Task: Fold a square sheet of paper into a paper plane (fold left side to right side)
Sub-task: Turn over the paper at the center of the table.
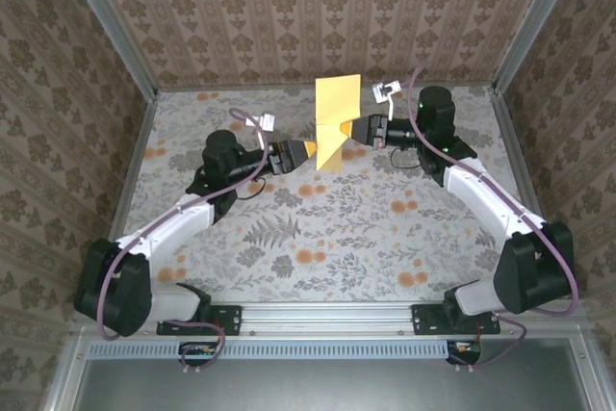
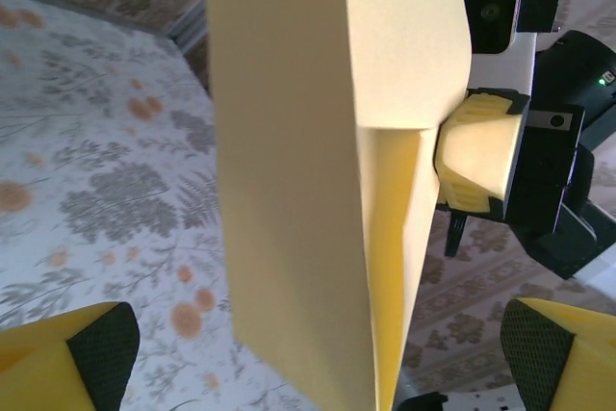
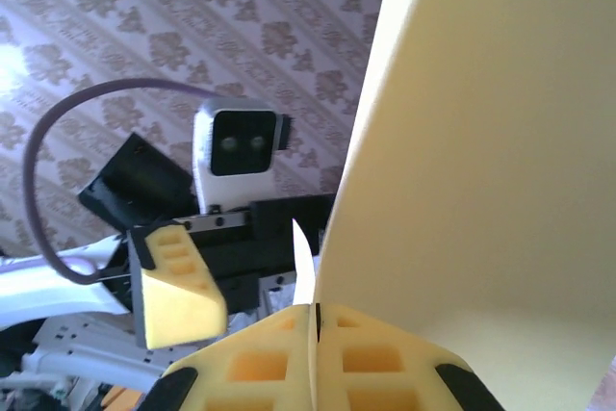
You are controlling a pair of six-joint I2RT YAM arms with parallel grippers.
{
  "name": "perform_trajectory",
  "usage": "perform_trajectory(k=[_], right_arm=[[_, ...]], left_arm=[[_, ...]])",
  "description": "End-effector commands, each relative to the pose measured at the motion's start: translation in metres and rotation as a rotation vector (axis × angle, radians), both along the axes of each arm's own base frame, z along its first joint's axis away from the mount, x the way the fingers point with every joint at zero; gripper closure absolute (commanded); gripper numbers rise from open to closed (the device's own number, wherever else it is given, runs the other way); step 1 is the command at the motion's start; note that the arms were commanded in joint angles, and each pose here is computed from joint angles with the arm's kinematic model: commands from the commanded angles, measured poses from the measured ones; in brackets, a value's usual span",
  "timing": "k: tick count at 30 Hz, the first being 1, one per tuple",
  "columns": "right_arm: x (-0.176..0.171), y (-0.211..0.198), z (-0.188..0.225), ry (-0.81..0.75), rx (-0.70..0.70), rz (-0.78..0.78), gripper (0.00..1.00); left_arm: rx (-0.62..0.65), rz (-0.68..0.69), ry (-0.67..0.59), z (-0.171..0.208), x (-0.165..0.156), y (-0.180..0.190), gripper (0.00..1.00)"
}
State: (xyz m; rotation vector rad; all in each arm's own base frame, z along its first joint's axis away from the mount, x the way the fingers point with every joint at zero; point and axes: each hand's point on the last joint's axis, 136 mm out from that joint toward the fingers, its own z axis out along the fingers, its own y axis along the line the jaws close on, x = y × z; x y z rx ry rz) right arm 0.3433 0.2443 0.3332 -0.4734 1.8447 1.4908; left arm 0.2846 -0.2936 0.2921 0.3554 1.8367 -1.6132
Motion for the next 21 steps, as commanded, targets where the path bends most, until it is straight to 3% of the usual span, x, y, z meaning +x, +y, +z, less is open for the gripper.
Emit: perform_trajectory(k=[1,5,8,11,15,17,21], right_arm=[[-0.017,0.012,0.028,-0.057,0.041,0.092,0.93],[-0.021,0.02,0.028,-0.044,0.042,0.116,0.93],[-0.019,0.019,0.024,-0.03,0.04,0.104,0.92],[-0.019,0.018,0.019,-0.021,0.033,0.09,0.9],[-0.014,0.012,0.005,0.01,0.006,0.063,0.87],[-0.011,0.008,-0.001,0.029,-0.003,0.048,0.84],[-0.002,-0.007,-0.021,0.072,-0.063,-0.029,0.7]], left_arm=[[-0.085,-0.091,-0.076,0.037,-0.01,-0.012,0.02],[-0.103,-0.126,-0.096,0.045,-0.013,-0.02,0.09],[-0.106,-0.13,-0.105,0.049,-0.015,-0.02,0.21],[-0.103,-0.117,-0.107,0.048,-0.015,-0.019,0.38],[-0.083,-0.095,-0.092,0.042,-0.014,-0.016,0.78],[-0.078,-0.091,-0.091,0.041,-0.015,-0.015,0.86],[-0.034,-0.065,-0.077,0.034,-0.014,-0.011,0.9]])
